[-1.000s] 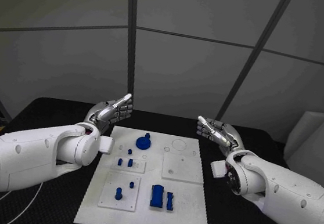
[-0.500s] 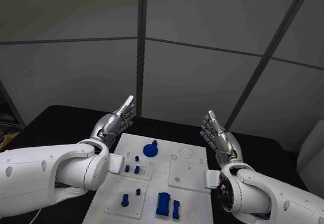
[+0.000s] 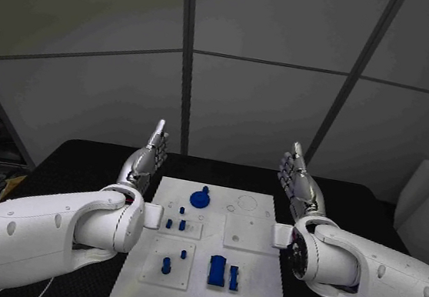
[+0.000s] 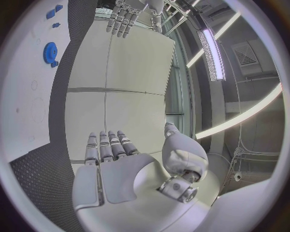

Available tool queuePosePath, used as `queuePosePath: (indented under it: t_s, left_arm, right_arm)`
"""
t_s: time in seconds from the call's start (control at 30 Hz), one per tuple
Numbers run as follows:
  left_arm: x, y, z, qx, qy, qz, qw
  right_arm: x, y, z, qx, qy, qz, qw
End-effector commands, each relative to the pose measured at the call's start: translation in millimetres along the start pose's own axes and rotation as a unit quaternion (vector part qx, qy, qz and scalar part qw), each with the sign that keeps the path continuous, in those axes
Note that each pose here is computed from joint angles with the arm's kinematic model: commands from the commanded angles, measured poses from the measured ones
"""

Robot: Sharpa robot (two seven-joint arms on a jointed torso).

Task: Assemble the parts on the task board

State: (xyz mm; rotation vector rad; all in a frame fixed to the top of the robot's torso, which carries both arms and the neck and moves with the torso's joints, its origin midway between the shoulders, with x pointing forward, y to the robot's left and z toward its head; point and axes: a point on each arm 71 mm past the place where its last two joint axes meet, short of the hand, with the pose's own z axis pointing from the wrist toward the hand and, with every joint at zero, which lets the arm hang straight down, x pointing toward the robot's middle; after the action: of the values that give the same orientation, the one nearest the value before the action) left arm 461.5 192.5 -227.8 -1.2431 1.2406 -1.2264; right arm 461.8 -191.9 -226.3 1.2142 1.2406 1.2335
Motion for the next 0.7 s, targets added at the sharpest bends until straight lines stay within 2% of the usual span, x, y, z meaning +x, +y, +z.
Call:
queuePosePath:
  t_s: [0.03, 0.7]
  left_arm:
    - [0.1, -3.6, 0.1, 0.018, -0.002, 0.007, 1.0]
    - [0.1, -3.6, 0.1, 0.018, -0.002, 0.007, 1.0]
  right_arm:
    - [-0.5, 2.1, -0.1, -0.008, -0.008, -0.001, 1.0]
    - [-0.5, 2.1, -0.1, -0.008, -0.008, -0.001, 1.0]
